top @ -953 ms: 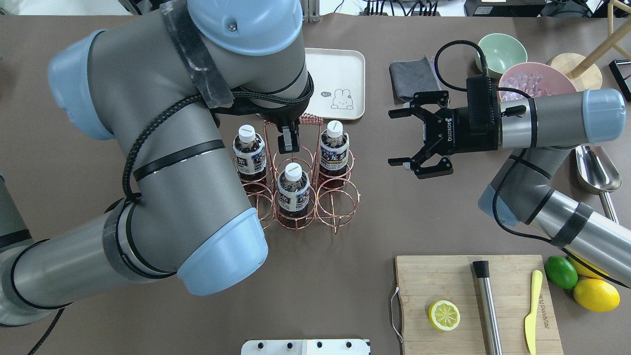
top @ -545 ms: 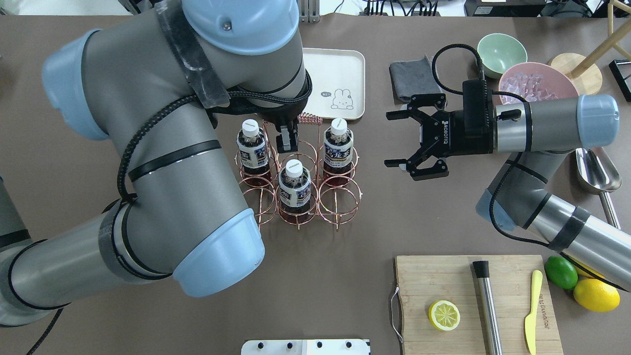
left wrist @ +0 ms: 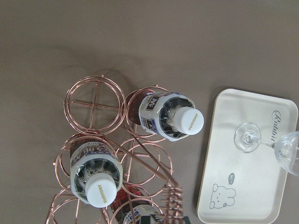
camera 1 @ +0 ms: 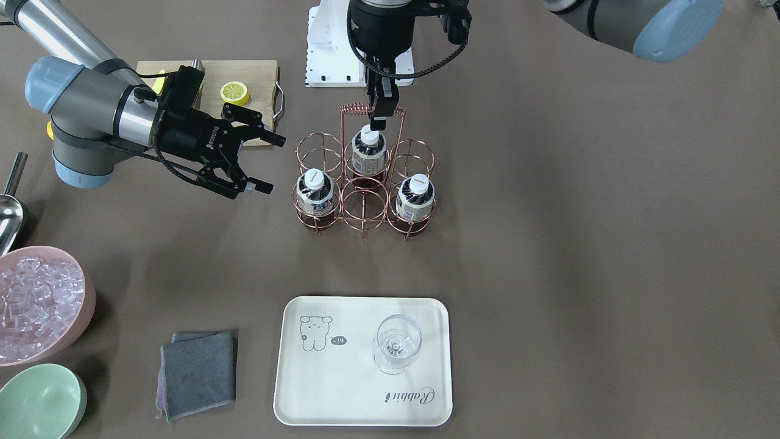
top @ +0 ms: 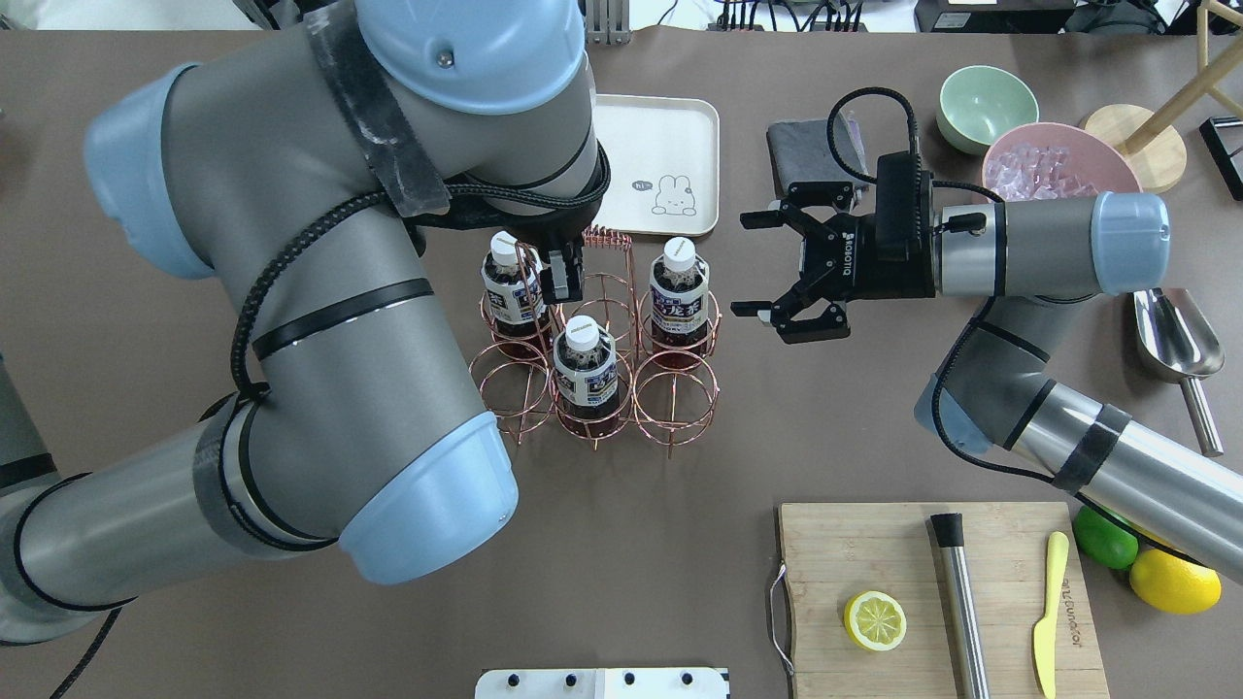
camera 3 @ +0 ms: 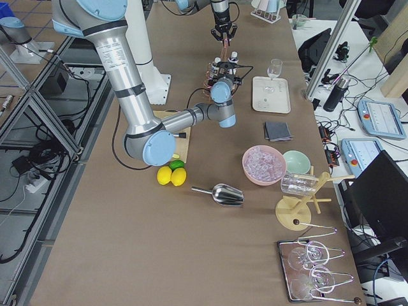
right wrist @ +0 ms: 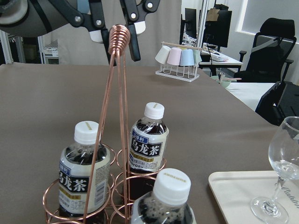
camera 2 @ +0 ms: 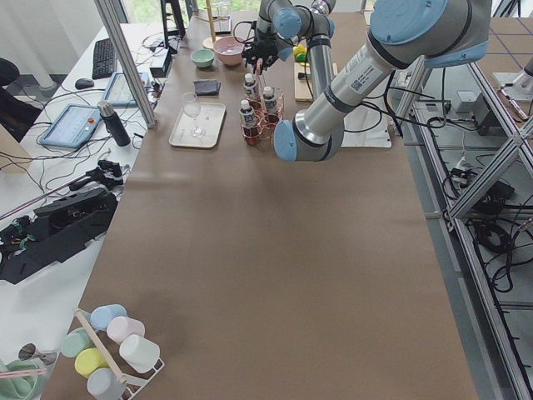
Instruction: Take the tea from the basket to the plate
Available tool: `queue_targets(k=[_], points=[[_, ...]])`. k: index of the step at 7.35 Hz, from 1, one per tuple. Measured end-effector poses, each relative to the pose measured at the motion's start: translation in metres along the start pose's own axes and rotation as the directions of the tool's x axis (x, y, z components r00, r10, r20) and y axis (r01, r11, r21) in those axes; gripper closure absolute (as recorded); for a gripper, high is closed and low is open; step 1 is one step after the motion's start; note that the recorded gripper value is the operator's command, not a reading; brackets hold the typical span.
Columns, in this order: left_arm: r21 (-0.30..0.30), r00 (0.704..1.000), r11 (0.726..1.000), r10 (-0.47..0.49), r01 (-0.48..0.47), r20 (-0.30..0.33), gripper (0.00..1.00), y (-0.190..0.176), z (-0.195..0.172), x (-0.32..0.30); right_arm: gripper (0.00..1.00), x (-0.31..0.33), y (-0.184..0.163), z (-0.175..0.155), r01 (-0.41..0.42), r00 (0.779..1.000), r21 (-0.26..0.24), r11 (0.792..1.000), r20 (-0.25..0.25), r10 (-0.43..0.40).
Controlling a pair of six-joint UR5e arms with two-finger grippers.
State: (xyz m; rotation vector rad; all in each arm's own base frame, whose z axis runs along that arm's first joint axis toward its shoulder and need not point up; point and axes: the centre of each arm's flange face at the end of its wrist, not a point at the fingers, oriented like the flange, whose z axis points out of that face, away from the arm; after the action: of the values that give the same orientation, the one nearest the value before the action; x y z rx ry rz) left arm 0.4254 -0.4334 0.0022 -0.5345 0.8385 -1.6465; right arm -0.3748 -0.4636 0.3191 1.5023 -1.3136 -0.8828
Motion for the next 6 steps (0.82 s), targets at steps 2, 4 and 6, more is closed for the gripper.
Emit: queue_targets(k=[2,4,6], points=[[0.002,1.0,1.0,-0.001,0.001,0.001,1.0,0.0,0.001,0.0,0.01,0.009,-0.002,0.007,-0.012,1.0,0.0,1.0,-0.014,0.012],[0.002,1.0,1.0,0.0,0.0,0.001,1.0,0.0,0.002,0.0,0.01,0.018,-0.009,0.022,-0.032,0.999,0.006,0.999,-0.022,0.032],[0.004,1.0,1.0,0.003,-0.003,0.001,1.0,-0.001,0.003,0.0,0.01,0.022,-0.015,0.035,-0.05,0.998,0.012,0.999,-0.028,0.05]])
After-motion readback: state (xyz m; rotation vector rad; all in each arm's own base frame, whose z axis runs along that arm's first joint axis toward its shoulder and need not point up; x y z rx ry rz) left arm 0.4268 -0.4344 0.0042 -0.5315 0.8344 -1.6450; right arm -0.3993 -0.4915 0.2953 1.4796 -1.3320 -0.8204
